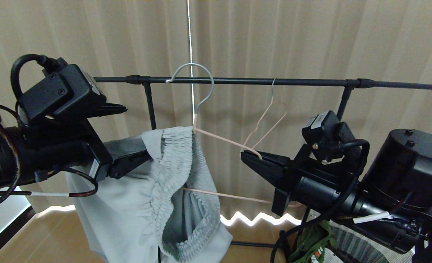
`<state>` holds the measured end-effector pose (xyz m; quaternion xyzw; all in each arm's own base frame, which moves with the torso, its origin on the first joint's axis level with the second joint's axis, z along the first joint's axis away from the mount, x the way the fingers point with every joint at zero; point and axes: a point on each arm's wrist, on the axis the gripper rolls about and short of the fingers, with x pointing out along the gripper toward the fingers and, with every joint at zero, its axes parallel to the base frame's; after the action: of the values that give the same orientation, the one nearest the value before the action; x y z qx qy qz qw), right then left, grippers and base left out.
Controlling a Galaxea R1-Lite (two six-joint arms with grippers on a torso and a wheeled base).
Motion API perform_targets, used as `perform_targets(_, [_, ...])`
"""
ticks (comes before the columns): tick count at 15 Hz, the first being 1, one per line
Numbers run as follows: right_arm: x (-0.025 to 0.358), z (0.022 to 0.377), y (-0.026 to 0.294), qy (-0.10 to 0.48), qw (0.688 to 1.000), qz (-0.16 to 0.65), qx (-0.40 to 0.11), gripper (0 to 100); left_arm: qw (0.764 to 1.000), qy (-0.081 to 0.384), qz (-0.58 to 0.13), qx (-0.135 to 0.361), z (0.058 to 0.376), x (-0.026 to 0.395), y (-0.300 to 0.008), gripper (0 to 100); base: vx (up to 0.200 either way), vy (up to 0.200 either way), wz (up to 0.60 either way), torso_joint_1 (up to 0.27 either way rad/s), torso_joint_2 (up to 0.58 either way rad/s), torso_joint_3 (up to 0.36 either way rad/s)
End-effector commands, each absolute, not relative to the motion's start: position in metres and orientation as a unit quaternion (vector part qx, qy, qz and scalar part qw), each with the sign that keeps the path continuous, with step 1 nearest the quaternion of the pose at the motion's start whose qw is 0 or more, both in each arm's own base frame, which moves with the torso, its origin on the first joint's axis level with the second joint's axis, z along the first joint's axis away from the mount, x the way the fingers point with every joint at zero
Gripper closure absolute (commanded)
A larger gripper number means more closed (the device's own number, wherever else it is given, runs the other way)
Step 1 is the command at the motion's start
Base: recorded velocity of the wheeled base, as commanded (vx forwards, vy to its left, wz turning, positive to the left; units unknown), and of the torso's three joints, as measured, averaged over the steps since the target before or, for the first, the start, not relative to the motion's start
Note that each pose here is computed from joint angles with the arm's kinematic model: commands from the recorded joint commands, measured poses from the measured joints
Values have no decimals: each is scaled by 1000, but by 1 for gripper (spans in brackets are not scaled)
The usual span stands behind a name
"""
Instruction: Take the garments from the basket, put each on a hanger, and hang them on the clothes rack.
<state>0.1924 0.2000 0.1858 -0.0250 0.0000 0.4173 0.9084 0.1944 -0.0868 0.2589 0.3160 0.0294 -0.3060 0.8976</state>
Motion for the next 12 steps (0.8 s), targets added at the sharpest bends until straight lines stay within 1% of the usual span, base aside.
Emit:
perform_targets(1, [192, 187, 200, -3, 908, 418, -24, 100, 897, 32, -307, 317, 258, 195, -87, 100, 0, 0, 0, 0, 0, 0])
perform_targets(7, [192, 188, 200, -5, 908, 418, -24, 100, 898, 33, -302, 317, 257, 196, -85, 100, 0, 0, 0, 0, 0, 0])
perform_targets(11, [192, 189, 200, -7, 908, 418, -24, 100, 905, 13, -286, 314, 257, 199, -83, 100, 0, 0, 0, 0, 0, 0])
perform_targets(12, [192, 188, 200, -6, 908, 418, -25, 0, 909, 4, -277, 312, 254, 200, -81, 100, 0, 0, 0, 0, 0, 0])
